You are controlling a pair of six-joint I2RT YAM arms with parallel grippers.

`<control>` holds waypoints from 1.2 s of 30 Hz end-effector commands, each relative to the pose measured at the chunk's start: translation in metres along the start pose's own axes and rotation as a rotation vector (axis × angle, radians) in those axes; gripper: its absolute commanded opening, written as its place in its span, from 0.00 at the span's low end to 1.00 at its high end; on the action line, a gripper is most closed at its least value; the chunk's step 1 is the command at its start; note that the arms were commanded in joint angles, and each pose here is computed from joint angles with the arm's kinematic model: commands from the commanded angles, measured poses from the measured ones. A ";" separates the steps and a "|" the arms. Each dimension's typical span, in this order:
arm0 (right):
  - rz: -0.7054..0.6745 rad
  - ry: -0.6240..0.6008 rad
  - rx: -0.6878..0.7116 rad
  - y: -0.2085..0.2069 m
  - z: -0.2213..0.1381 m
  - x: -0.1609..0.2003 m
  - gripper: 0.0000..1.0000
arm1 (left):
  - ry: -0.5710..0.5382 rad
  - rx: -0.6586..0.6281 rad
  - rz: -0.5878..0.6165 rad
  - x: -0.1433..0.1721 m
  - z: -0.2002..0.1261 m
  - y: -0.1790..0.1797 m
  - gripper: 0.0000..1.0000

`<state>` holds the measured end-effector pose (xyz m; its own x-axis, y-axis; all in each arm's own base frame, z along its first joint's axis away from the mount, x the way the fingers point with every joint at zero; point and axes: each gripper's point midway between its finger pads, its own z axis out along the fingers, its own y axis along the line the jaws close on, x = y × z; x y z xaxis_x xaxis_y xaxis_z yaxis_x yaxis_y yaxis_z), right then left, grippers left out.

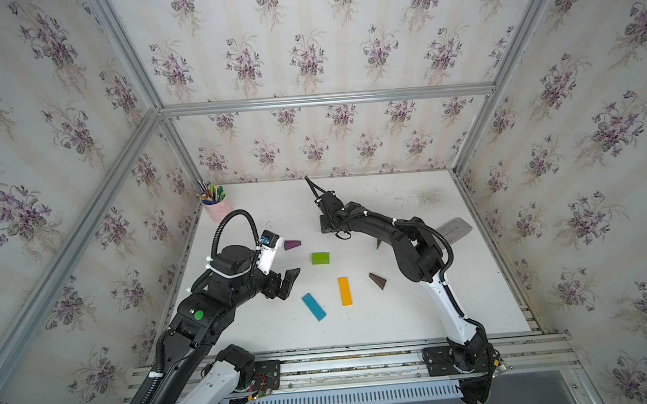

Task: Assemble a small pinwheel with building blocks
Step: Place the building block at the center of the board.

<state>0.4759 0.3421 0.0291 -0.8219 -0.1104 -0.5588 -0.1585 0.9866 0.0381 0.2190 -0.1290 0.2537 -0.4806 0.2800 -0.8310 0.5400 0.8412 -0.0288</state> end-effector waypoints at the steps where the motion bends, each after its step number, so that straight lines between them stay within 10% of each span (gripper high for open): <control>1: -0.015 0.014 0.037 -0.008 0.003 0.007 0.54 | -0.019 -0.014 -0.004 -0.005 -0.001 0.003 1.00; 6: -0.011 0.020 0.026 -0.007 0.006 0.012 0.58 | -0.015 -0.016 -0.004 -0.004 0.000 0.003 1.00; 14: -0.003 -0.026 0.031 -0.012 -0.006 0.005 0.99 | -0.016 -0.003 -0.001 -0.003 -0.001 0.001 1.00; 36: 0.002 -0.011 -0.175 0.051 -0.107 0.081 0.90 | -0.140 -0.024 -0.043 -0.013 -0.034 0.001 1.00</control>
<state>0.3472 0.3641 0.0696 -0.8101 -0.1562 -0.5651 -0.2838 0.9479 0.1448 0.2062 -0.1146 0.2783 -0.4130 0.2045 -0.8875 0.4979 0.8666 -0.0320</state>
